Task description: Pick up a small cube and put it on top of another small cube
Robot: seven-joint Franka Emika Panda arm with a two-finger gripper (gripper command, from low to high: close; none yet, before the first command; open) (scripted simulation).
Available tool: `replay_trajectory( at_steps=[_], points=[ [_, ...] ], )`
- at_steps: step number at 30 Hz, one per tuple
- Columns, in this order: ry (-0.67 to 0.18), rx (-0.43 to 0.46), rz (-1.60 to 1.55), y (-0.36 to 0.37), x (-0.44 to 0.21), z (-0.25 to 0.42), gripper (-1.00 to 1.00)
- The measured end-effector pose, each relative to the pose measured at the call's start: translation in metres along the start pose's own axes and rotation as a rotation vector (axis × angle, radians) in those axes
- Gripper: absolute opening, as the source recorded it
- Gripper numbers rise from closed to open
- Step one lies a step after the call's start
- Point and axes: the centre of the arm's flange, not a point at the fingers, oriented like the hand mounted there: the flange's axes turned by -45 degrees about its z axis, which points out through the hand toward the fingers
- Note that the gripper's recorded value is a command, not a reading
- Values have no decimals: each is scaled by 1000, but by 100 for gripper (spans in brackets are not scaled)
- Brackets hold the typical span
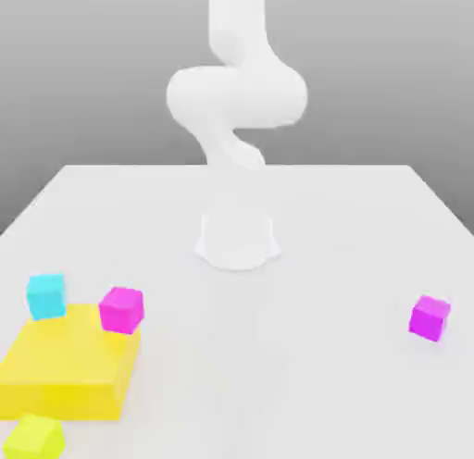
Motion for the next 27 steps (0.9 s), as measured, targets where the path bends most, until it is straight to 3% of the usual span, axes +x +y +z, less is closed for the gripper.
replay_trajectory(
  at_steps=[13, 27],
  points=[
    [-311, 35, 91, 96, -31, 218, 0],
    [-622, -52, 173, 208, -173, 396, 0]
  ],
)
